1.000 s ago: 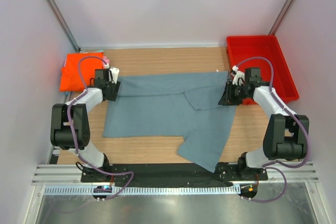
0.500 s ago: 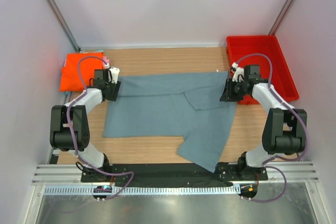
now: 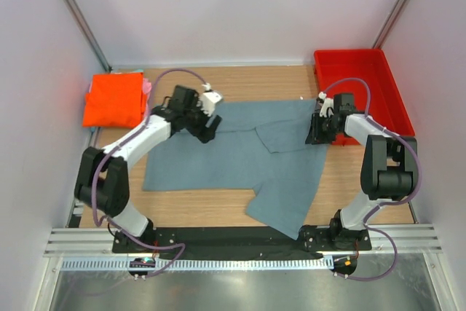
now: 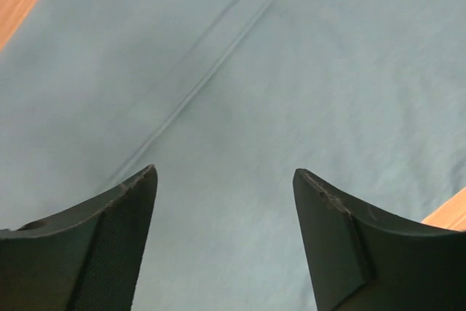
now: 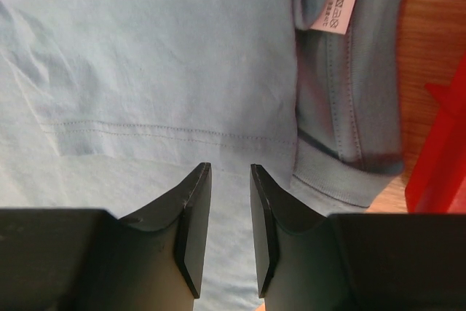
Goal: Fold and stack the t-shirts
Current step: Fold the tshirt
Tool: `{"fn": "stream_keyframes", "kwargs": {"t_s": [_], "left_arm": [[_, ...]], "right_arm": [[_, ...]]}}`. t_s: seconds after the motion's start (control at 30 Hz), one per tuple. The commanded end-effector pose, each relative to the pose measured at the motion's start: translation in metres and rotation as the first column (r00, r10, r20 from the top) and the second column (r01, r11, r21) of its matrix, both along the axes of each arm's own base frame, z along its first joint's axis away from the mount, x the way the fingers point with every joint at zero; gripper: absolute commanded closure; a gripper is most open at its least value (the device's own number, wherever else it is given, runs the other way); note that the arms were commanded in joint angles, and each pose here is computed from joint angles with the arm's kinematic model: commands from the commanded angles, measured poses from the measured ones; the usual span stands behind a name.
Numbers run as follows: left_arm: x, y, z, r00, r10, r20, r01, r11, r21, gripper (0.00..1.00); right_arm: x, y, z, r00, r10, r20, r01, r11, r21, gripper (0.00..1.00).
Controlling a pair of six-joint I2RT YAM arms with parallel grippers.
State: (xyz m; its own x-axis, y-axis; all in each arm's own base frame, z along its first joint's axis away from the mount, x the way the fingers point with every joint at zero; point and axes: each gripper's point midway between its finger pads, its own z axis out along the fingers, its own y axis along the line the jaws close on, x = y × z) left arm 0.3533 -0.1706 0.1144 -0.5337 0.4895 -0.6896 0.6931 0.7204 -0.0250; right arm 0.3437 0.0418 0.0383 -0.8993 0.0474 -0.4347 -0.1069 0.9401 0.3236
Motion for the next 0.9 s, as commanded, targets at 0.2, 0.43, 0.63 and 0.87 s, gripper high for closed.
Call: {"fn": "stream_keyframes", "kwargs": {"t_s": [0.2,0.43,0.63,0.87], "left_arm": [[0.014,-0.14,-0.039,0.974,-0.226,-0.027,0.227,0.959,0.168,0.29],[0.011,-0.187,-0.053,0.964,-0.254,-0.073,0.264,0.942,0.209,0.37],[-0.007,-0.221,-0.059,0.944,-0.328,-0.047,0.329,0.91,0.252,0.37],[-0.018,-0.244,-0.057,0.931,-0.363,-0.032,0.36,0.899,0.251,0.37]], "right_arm": [[0.012,-0.013,0.005,0.997,-0.038,0.061,0.041,0.998,-0.055,0.66],[0.004,-0.024,0.008,0.996,-0.059,0.061,0.064,0.994,-0.092,0.66],[0.003,-0.037,0.009,0.994,-0.088,0.07,0.095,0.99,-0.107,0.67],[0.002,-0.038,0.004,0.994,-0.096,0.053,0.1,0.991,-0.094,0.68]]}}
